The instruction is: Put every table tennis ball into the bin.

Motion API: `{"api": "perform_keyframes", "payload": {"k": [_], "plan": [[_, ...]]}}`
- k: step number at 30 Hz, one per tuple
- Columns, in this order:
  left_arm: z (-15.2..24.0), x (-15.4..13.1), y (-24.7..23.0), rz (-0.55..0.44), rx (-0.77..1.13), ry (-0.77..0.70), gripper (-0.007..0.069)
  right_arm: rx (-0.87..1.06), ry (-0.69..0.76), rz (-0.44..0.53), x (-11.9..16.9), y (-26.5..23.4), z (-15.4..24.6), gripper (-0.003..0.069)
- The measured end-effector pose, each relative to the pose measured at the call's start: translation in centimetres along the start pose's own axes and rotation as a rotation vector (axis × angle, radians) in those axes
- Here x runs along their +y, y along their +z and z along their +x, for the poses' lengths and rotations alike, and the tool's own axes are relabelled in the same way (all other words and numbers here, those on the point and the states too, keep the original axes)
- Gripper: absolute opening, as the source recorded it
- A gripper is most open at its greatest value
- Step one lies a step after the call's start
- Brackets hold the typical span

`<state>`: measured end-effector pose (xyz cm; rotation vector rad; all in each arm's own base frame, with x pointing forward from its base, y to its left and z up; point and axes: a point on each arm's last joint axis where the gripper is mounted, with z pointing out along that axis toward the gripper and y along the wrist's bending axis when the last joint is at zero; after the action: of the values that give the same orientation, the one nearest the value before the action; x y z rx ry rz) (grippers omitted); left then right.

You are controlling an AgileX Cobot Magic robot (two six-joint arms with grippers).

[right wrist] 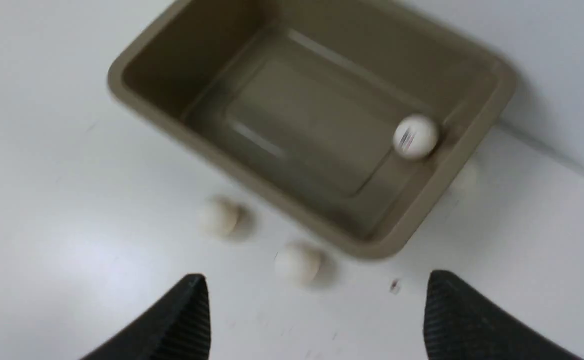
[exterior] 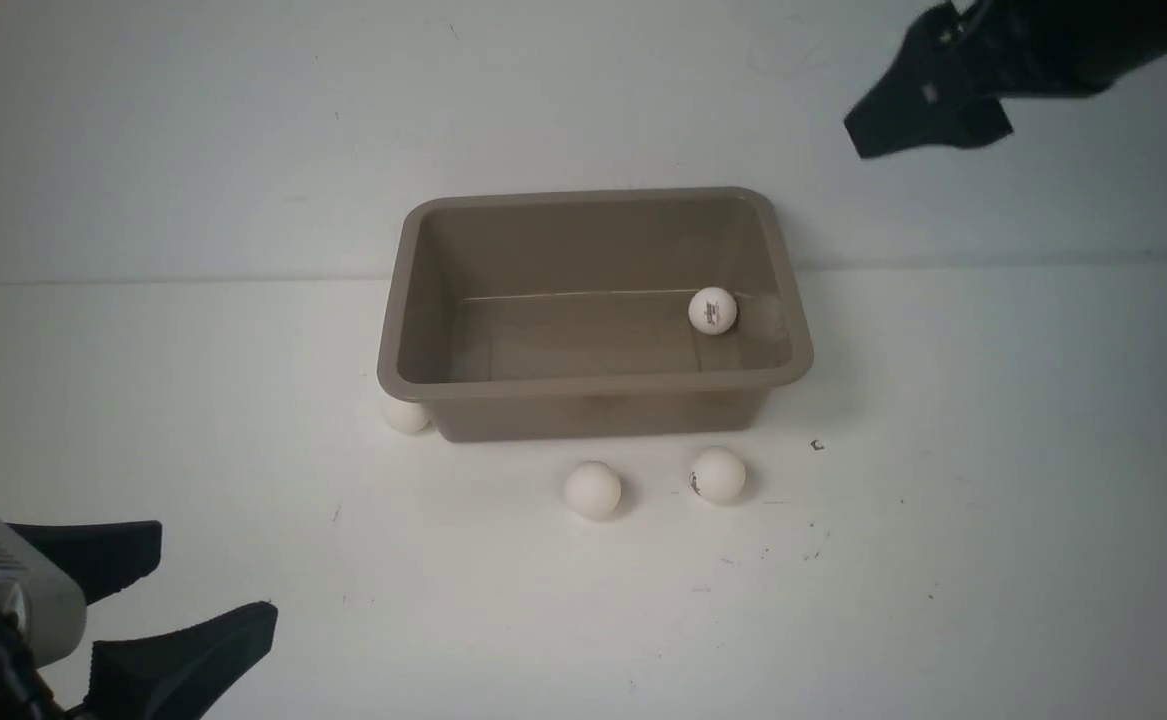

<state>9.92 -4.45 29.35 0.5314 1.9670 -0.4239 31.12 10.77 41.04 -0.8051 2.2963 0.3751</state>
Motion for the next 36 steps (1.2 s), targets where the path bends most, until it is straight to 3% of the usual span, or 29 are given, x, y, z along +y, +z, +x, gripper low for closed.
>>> {"api": "perform_keyframes", "payload": {"k": [10, 19, 28, 36], "plan": [[0.0, 0.0, 0.0, 0.001, -0.002, -0.001, 0.0552, 0.173, 0.093, -0.066, 1.1, 2.5, 5.9, 0.0514], [0.0, 0.0, 0.0, 0.003, -0.005, -0.005, 0.0552, -0.018, 0.184, -0.094, 0.9, 9.3, 10.4, 0.0514], [-0.1, -0.1, 0.0, 0.006, -0.009, -0.009, 0.0552, -0.074, 0.156, 0.015, -0.8, 14.5, 11.5, 0.0514], [-0.1, -0.1, 0.0, 0.006, -0.009, -0.004, 0.0552, -0.098, 0.055, 0.087, 1.3, 17.5, 11.1, 0.0514]]}}
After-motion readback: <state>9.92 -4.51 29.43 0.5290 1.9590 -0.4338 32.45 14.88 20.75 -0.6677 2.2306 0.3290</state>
